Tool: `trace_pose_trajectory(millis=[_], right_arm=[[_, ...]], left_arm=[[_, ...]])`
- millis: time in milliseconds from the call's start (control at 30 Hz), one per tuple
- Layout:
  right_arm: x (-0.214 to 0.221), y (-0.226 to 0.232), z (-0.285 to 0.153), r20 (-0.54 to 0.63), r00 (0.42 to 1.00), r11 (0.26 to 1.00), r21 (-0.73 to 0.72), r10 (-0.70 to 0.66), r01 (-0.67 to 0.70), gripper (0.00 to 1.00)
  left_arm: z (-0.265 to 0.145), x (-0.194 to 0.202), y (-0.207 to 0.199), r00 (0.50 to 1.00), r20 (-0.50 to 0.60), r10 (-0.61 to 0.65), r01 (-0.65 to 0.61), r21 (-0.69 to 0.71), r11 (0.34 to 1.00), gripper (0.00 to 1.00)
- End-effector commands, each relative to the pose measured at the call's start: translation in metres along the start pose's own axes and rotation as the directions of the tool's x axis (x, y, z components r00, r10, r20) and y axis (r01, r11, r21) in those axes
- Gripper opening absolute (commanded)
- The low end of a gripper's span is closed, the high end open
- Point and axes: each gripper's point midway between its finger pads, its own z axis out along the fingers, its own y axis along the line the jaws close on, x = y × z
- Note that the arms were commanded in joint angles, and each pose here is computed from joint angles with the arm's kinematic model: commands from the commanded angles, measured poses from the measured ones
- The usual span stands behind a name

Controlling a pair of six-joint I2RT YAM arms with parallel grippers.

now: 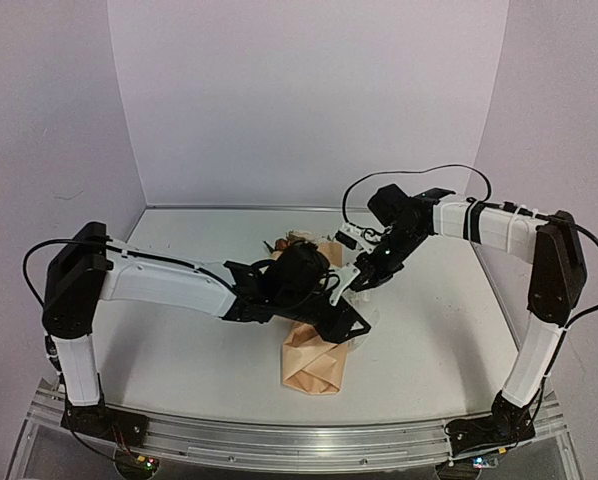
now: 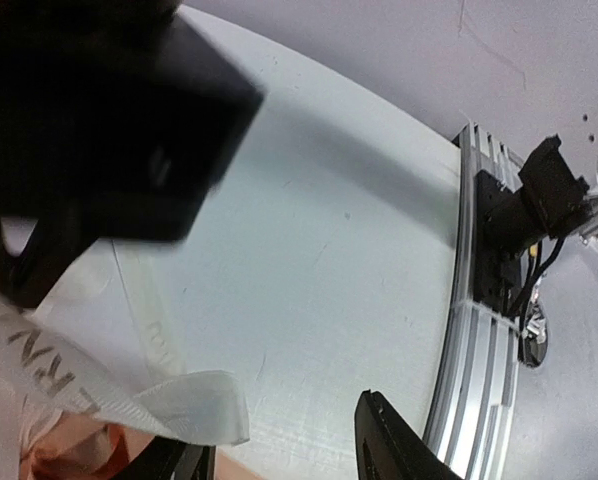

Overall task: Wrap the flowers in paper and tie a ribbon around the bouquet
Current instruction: Adjust the half-tied ribbon on the folded bouquet, then cross the half-tied ribbon over the folded bouquet.

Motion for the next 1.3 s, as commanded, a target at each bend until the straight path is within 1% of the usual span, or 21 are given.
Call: trace_pose_trajectory(millis=[0,133,233,300,367,433,533,600,700,767,867,1000,1067,1133,1200,1267], right_arm=[[-0.005,0.011,-0.016,0.025,0.999,1.0,-0.016,-0.024,0.024,0.0],[0.006,0.015,-0.021,-0.007,0.998,0.998,0.007,-0.061,0.061,0.0],[0.009,0.017,-0.024,-0.015,0.997,0.997,0.018,-0.073,0.073,0.0],[0.008,0.021,-0.027,-0.009,0.998,0.998,0.008,-0.066,0.066,0.0],[0.004,0.028,-0.031,-0.001,0.998,0.998,-0.008,-0.056,0.056,0.0],[0.0,0.038,-0.036,0.005,0.999,0.999,-0.03,-0.041,0.041,0.0],[-0.007,0.049,-0.047,-0.013,1.0,0.998,-0.057,0.014,-0.015,0.0],[-0.004,0.05,-0.053,-0.049,0.997,0.997,-0.055,0.053,-0.056,0.0],[-0.009,0.057,-0.059,-0.055,0.989,0.987,-0.08,0.137,-0.141,0.0],[-0.014,0.062,-0.062,-0.053,0.984,0.979,-0.105,0.168,-0.173,0.0],[-0.018,0.065,-0.061,-0.058,0.983,0.976,-0.123,0.175,-0.181,0.0],[-0.018,0.059,-0.053,-0.073,0.985,0.98,-0.109,0.158,-0.166,0.0],[-0.019,0.051,-0.05,-0.077,0.983,0.98,-0.094,0.167,-0.174,0.0],[-0.02,0.041,-0.047,-0.078,0.978,0.977,-0.081,0.193,-0.199,0.0],[-0.021,0.028,-0.043,-0.085,0.969,0.97,-0.065,0.23,-0.236,0.0],[-0.017,0.015,-0.036,-0.099,0.966,0.97,-0.035,0.238,-0.242,0.0]], left_arm=[[-0.06,-0.041,-0.007,0.983,0.182,0.026,-0.019,-0.042,0.999,0.5],[-0.09,-0.033,-0.009,0.978,0.205,0.047,-0.042,-0.029,0.999,0.49],[-0.101,-0.03,-0.011,0.975,0.204,0.092,-0.089,-0.026,0.996,0.47],[-0.102,-0.029,0.002,0.977,0.19,0.098,-0.086,-0.07,0.994,0.44],[-0.106,-0.034,0.016,0.974,0.204,0.098,-0.082,-0.087,0.993,0.43],[-0.111,-0.044,0.029,0.965,0.227,0.132,-0.108,-0.114,0.988,0.44],[-0.116,-0.065,0.043,0.949,0.245,0.197,-0.169,-0.129,0.977,0.44],[-0.115,-0.074,0.047,0.936,0.246,0.253,-0.232,-0.112,0.966,0.44],[-0.106,-0.072,0.049,0.909,0.218,0.355,-0.343,-0.092,0.935,0.44],[-0.096,-0.065,0.05,0.89,0.188,0.416,-0.41,-0.071,0.909,0.43],[-0.085,-0.06,0.053,0.879,0.161,0.448,-0.447,-0.046,0.894,0.42],[-0.075,-0.059,0.059,0.876,0.168,0.451,-0.452,-0.038,0.891,0.42],[-0.068,-0.06,0.065,0.884,0.178,0.432,-0.431,-0.049,0.901,0.42],[-0.064,-0.062,0.071,0.896,0.208,0.392,-0.388,-0.061,0.92,0.42],[-0.067,-0.067,0.079,0.91,0.255,0.327,-0.317,-0.081,0.945,0.42],[-0.069,-0.066,0.085,0.925,0.282,0.255,-0.24,-0.088,0.967,0.42]])
